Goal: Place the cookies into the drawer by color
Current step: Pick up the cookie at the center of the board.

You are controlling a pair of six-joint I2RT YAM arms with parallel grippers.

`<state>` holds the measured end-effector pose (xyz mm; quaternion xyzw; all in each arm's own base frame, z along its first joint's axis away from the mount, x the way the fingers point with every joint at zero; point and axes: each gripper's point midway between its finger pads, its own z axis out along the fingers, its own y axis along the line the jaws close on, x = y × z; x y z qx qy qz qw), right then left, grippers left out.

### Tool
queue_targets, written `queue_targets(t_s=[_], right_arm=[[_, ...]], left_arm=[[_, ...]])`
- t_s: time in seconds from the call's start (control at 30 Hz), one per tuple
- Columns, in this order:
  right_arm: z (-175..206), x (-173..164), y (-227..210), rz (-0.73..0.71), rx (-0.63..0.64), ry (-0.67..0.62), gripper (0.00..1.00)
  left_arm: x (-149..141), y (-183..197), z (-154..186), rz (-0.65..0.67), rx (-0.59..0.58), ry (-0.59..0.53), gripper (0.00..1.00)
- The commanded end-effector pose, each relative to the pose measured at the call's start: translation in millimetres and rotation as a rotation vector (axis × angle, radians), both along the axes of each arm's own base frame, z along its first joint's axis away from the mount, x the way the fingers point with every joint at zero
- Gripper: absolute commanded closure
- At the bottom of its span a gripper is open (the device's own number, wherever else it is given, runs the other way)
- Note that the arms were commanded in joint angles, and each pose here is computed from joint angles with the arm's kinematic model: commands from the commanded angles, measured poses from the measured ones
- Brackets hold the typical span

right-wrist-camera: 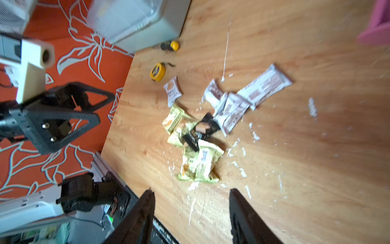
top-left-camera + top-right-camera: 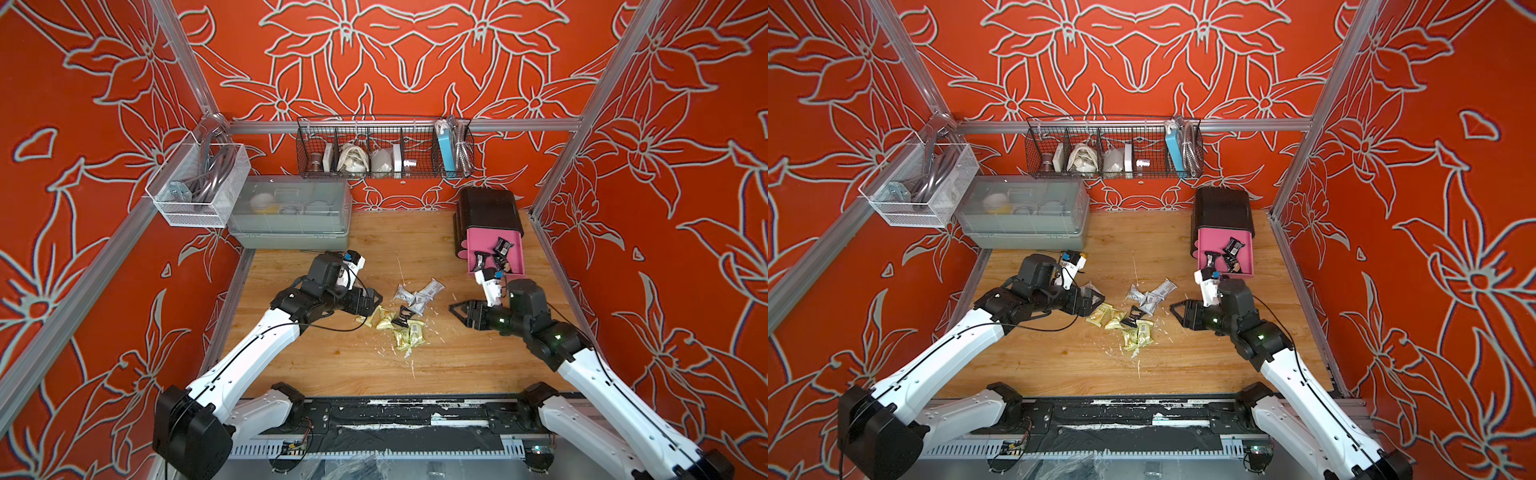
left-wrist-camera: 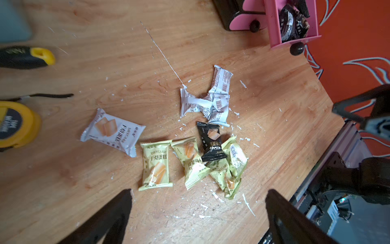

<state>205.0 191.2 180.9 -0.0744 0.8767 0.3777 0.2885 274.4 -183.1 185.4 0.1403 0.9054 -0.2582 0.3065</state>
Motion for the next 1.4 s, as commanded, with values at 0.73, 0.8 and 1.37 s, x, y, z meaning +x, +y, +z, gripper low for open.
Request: queue_targets(t_s=[0.73,0.8,1.37], right_arm=[[-44,-52,45,0.187,-0.087,0.02,0.41],[-46,-55,39,0.181,-0.098,0.017,0.41],[-41,-71,25,0.221,-0.124,0.013,0.41]], left_arm=[[26,-95,-113,0.011,0.375,0.364,0.31],[25,-101,-122,0.006,0.407,0.377,0.33],[14,-91,-172,0.083,0.568,0.415,0.57]])
